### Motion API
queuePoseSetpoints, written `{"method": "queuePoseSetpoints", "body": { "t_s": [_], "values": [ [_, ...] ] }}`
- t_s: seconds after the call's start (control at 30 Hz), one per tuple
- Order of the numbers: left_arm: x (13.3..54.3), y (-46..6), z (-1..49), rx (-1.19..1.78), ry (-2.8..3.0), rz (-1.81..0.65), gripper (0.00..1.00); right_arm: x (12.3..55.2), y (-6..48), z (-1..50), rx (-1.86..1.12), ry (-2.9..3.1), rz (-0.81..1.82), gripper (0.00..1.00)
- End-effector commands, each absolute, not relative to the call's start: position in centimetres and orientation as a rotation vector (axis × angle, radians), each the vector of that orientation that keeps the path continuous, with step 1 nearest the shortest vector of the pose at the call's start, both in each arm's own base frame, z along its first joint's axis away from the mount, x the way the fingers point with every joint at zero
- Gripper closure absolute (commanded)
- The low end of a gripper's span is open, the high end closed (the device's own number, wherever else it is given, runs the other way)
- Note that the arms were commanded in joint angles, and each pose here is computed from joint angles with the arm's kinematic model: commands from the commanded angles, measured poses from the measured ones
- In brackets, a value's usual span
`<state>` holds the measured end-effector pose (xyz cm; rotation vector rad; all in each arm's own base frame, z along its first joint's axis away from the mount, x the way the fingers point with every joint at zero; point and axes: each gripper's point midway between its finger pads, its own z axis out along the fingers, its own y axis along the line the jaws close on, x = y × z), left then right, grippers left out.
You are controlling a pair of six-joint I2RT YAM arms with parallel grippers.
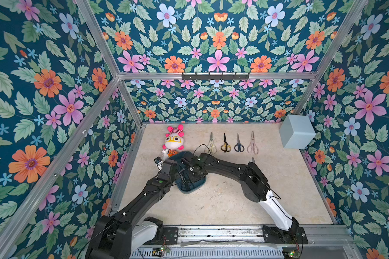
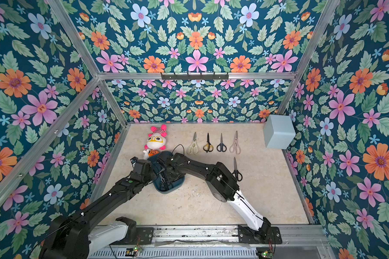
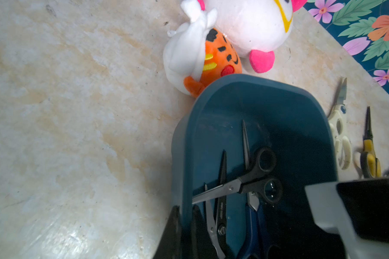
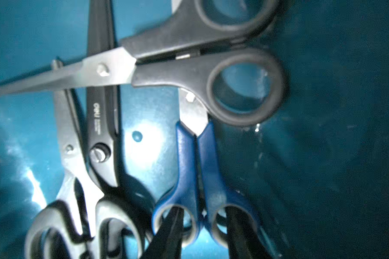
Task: Take the scissors out of the storage box
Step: Pick up the scissors from the storage box.
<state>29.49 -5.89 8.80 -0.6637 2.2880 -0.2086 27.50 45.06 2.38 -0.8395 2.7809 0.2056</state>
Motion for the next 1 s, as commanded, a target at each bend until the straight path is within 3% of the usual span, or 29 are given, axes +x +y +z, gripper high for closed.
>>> {"method": "queuePoseSetpoints", "body": {
  "t_s": [0.0, 0.17, 0.4, 0.77, 0.97],
  "values": [
    [30.2, -5.2, 9.9, -0.677, 2.231, -0.18, 1.0, 27.4, 42.8, 0.8, -0.861, 2.818, 0.047, 0.65],
    [30.4, -5.4, 10.3, -0.673, 2.225, -0.19, 1.0, 27.4, 42.8, 0.0, -0.891, 2.818, 0.024, 0.69],
    [30.2, -5.1, 10.1, -0.679, 2.223, -0.175, 1.0, 27.4, 42.9, 0.4, -0.887, 2.811, 0.05, 0.99],
    [29.8, -3.9, 9.5, -0.697, 2.218, -0.091, 1.0, 26.7, 44.6, 6.6, -0.891, 2.808, 0.351, 1.0],
    [30.0, -3.8, 9.5, -0.698, 2.216, -0.075, 1.0, 25.8, 44.2, 7.7, -0.916, 2.829, 0.385, 1.0]
  ]
}}
